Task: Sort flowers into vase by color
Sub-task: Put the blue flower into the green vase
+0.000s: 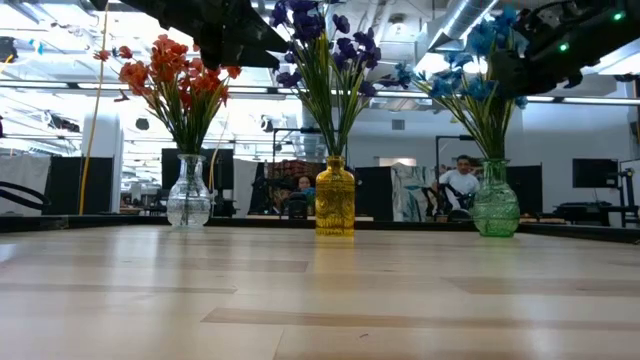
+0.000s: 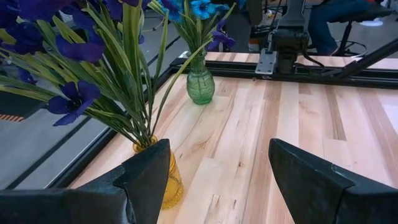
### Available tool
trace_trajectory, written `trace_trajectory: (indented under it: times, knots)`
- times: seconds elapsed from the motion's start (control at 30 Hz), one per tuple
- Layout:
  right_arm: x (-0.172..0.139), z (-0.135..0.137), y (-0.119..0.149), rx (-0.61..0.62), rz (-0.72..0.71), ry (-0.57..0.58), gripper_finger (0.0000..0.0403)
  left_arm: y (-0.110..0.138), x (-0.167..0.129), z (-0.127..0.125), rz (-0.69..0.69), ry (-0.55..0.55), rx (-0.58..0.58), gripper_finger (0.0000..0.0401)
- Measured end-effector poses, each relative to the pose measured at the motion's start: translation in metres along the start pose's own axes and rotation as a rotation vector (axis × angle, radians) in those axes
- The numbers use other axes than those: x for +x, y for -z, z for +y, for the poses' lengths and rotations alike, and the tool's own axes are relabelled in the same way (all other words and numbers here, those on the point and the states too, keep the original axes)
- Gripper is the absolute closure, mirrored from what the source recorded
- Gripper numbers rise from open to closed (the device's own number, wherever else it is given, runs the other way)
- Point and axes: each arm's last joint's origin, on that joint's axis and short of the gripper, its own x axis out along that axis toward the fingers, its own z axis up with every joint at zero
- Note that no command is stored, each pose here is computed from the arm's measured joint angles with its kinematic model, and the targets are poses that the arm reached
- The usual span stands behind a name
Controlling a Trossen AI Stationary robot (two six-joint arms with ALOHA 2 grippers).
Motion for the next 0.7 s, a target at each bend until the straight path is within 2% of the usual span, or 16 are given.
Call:
trace_trajectory:
  times: [0.53, 0.7]
  knots:
    - [-0.001, -0.004, 0.02, 0.052, 0.129, 0.026, 0.0369, 0.0, 0.0, 0.0, 0.003, -0.001, 0.012, 0.014]
    - [-0.002, -0.005, 0.027, 0.035, 0.185, -0.005, 0.0369, 0.0, 0.0, 0.0, 0.003, -0.001, 0.012, 0.014]
